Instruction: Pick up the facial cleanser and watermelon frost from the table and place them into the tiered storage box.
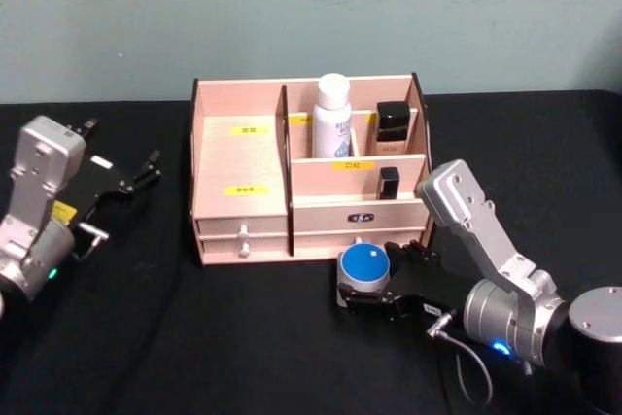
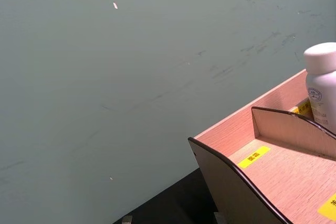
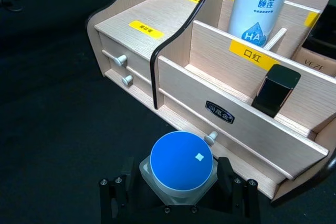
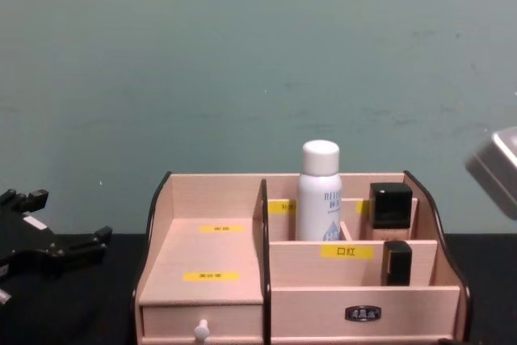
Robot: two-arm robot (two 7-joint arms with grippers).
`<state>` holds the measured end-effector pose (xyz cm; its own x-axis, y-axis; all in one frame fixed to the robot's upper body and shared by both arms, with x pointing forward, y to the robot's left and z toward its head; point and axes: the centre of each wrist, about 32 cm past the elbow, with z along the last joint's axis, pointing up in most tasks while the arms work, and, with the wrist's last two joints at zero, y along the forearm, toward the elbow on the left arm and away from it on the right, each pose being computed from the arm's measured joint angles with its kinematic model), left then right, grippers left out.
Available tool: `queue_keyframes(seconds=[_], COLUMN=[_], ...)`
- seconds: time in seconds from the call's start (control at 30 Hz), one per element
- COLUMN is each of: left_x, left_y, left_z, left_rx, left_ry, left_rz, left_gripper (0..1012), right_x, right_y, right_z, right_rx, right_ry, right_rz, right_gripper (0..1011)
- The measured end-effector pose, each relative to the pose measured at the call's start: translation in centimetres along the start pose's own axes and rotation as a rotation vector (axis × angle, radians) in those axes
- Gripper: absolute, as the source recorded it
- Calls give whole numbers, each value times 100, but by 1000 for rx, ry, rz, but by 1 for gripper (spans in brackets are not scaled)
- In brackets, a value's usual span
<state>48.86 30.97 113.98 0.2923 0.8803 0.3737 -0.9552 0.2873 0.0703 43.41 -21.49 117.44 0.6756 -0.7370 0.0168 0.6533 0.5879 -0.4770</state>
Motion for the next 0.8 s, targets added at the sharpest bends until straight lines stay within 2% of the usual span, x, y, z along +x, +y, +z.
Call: queue_keyframes(seconds=[0.8], left_x=[0], left_y=[0], left_z=[0], left_rx=[0], left_ry=[0], left_rz=[0], left_gripper=[1001], right_x=[5], right_y=[102], right_z=[3], right_rx=[3], right_ry=[-4], right_rz=[-6], right_gripper=[1002])
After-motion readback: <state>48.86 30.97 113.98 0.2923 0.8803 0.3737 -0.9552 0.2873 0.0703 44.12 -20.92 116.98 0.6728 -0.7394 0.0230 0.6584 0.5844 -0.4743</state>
